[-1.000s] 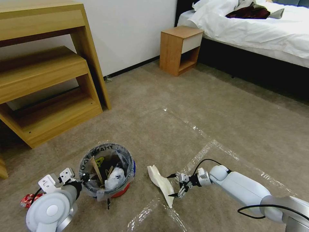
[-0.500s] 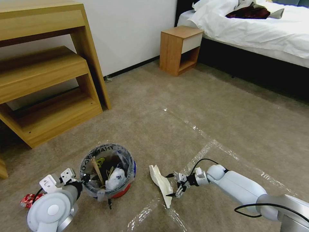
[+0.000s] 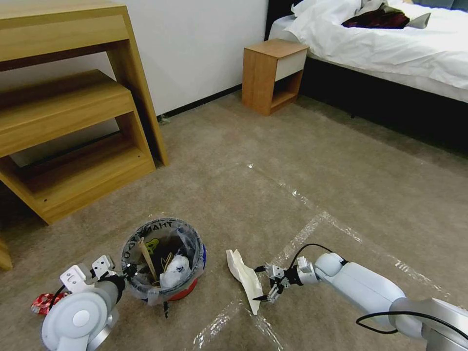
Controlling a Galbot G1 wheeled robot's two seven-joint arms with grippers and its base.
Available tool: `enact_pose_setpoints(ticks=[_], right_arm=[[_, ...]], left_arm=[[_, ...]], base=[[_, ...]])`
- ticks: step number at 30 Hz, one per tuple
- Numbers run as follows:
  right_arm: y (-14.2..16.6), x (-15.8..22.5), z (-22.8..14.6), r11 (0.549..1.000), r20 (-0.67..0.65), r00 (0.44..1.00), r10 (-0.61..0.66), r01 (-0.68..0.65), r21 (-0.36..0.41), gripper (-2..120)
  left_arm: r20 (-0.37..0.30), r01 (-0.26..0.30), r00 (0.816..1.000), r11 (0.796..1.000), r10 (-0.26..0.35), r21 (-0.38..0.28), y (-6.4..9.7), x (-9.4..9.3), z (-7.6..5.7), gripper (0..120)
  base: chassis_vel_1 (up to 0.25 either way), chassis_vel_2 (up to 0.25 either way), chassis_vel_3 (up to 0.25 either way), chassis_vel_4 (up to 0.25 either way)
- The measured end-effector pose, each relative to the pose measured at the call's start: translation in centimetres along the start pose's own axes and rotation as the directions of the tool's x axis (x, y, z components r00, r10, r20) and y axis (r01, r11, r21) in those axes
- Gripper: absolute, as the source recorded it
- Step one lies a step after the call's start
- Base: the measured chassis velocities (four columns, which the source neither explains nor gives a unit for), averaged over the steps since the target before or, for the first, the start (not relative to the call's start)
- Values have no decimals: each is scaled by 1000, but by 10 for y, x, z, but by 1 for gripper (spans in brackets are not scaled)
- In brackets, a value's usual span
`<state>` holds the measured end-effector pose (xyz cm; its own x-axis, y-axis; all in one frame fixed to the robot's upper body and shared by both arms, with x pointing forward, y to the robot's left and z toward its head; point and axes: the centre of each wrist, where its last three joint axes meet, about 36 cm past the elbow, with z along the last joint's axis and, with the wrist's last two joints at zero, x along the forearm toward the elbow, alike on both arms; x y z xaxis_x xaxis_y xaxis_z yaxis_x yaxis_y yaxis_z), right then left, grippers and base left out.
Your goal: Pick up the trash bin and place the garbage on the floor into it.
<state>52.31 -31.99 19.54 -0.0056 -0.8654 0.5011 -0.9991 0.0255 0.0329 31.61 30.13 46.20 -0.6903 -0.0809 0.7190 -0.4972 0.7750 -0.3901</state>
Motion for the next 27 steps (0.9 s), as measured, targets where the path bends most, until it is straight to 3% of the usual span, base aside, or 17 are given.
enact_pose_setpoints(ticks=[22,27], right_arm=[[-5,-12,-5,1000,5,1000,-5,5,-8,98],[-5,-16,-7,1000,6,1000,-13,13,-17,86]], left_arm=[[0,0,1000,1000,0,-8,1,-1,-1,0],[0,-2,1000,1000,2,-10,1,-1,-1,0]], base=[[0,0,0,0],[0,0,0,0]])
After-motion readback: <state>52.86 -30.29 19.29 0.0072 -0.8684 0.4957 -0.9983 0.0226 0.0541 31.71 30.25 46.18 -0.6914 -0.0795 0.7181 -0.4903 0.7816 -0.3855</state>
